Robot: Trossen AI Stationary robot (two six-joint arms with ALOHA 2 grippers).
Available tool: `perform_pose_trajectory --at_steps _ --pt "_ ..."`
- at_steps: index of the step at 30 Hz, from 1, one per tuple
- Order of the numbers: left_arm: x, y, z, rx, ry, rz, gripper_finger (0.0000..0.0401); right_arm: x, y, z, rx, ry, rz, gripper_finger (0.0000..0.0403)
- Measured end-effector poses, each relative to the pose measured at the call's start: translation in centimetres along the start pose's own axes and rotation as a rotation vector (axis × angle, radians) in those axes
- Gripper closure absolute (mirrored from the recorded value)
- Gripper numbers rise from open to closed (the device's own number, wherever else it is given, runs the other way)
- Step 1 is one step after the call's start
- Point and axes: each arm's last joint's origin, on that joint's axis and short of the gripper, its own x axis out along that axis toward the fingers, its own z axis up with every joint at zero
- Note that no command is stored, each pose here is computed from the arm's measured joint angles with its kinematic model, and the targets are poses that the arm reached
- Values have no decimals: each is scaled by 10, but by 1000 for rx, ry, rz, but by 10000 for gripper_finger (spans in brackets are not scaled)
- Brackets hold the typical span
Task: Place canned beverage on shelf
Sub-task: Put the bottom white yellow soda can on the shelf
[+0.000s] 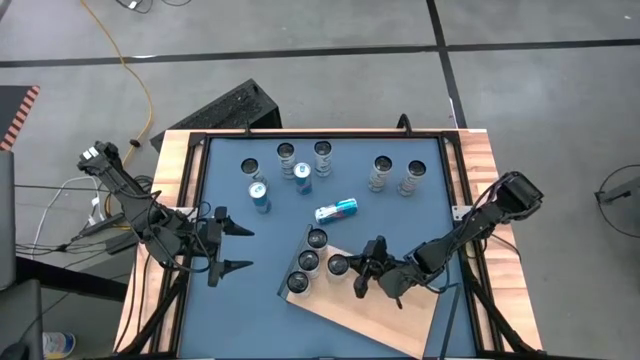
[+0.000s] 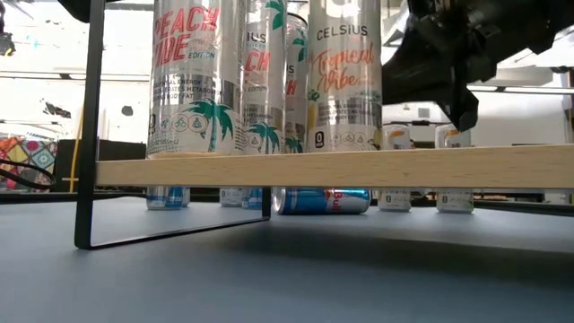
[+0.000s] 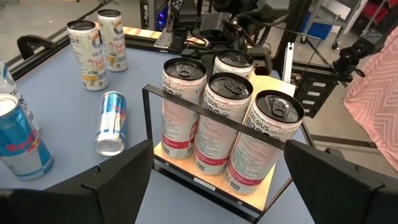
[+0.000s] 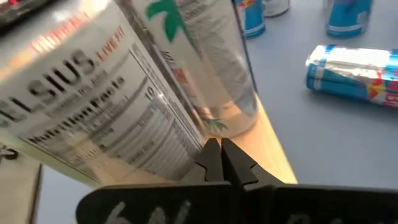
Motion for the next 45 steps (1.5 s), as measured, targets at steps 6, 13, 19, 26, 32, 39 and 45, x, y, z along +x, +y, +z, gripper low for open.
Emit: perform_pose_trajectory --at_steps 6,13,19,26,32,39,45 --pt "0 0 0 1 1 0 53 10 6 -8 -15 18 -7 403" --pt "0 0 0 2 2 1 53 28 21 -24 -34 48 -22 403" --pt "0 0 0 3 4 1 53 30 34 -28 -51 69 -31 403" --pt "0 0 0 3 3 1 53 21 43 -29 -60 94 -38 403" --pt "0 0 0 3 3 1 53 18 46 -29 -71 96 -26 403" --pt "0 0 0 2 3 1 53 15 49 -33 -54 142 10 403" --pt "0 0 0 2 3 1 53 7 48 -41 -36 164 -21 403"
